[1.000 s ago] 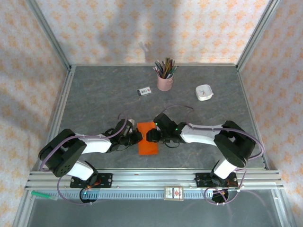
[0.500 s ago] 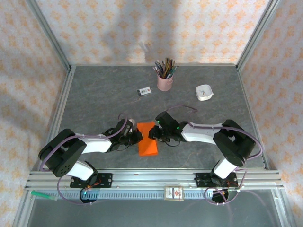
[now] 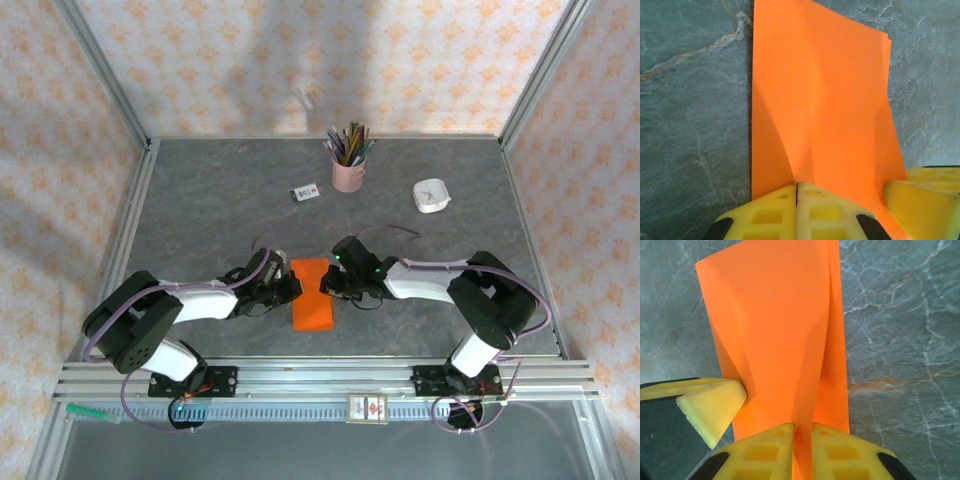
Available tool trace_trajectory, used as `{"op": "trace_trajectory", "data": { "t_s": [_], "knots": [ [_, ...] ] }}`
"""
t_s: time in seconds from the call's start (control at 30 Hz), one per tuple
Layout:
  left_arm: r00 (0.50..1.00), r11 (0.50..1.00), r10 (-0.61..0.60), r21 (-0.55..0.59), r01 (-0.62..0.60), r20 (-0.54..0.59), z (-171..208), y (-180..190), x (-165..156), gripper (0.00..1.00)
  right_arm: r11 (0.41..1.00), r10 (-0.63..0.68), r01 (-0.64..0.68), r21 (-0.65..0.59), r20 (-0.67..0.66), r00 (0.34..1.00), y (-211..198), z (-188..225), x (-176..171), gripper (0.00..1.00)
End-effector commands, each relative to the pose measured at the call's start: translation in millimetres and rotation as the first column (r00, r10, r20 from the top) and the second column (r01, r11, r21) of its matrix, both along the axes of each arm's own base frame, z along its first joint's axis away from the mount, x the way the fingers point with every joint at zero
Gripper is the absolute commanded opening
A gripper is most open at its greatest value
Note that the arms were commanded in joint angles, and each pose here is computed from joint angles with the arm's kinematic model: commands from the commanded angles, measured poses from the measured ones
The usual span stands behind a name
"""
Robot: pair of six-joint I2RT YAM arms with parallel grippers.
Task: Fold a paper plane with a square sheet of paper (pick it up from the middle)
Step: Fold the triangle at the bottom-center of the table.
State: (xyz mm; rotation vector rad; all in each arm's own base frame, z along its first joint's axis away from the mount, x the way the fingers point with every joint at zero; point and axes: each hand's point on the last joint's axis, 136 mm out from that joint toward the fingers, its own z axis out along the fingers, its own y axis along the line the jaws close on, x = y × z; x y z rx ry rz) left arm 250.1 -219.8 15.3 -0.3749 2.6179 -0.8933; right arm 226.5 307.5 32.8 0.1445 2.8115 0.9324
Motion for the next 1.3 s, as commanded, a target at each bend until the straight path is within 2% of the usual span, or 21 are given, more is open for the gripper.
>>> {"op": "trace_trajectory", "data": {
  "t_s": [0.0,0.1,0.23,0.4,0.53,0.67,0.77,0.87,1.0,1.27],
  "knots": [
    [0.999,0.996,-0.012,0.090,0.016,-0.041,-14,9,-7,0.00,1.000,-0.007,0.007,-0.007,-0.017,1.000,-3,-5,-1,0.11],
    [1.000,0.996,-0.024,0.083,0.025,-0.011,-1,4,1,0.02,1.000,-0.015,0.015,-0.007,-0.038,0.999,-4,-6,-2,0.07],
    [0.997,0.995,-0.046,0.087,0.040,0.067,28,-1,13,0.20,0.999,-0.036,0.035,-0.012,-0.083,0.996,-8,-7,-9,0.05],
    [0.975,0.995,-0.091,0.058,0.081,0.201,65,-1,7,0.34,0.998,-0.062,0.062,-0.001,-0.144,0.988,-9,-6,-15,0.02],
    [0.924,0.987,-0.153,0.093,0.128,0.351,90,-3,-16,0.45,0.996,-0.080,0.085,0.019,-0.193,0.978,-10,-3,-14,0.01],
    [0.873,0.978,-0.207,0.121,0.170,0.442,97,-6,-38,0.51,0.996,-0.081,0.089,0.028,-0.224,0.971,-14,-1,-9,0.01],
    [0.818,0.960,-0.274,0.192,0.203,0.506,101,-16,-51,0.57,0.996,-0.076,0.084,0.027,-0.230,0.970,-14,2,-4,0.01],
    [0.746,0.919,-0.384,0.301,0.254,0.545,99,-34,-65,0.60,0.996,-0.079,0.089,0.029,-0.240,0.968,-16,4,-1,0.01],
    [0.653,0.832,-0.529,0.482,0.274,0.542,89,-58,-82,0.63,0.996,-0.078,0.088,0.032,-0.250,0.965,-17,3,0,0.01],
    [0.611,0.698,-0.634,0.691,0.188,0.475,69,-77,-77,0.66,0.996,-0.075,0.087,0.034,-0.253,0.965,-19,2,-1,0.00]
  ]
}}
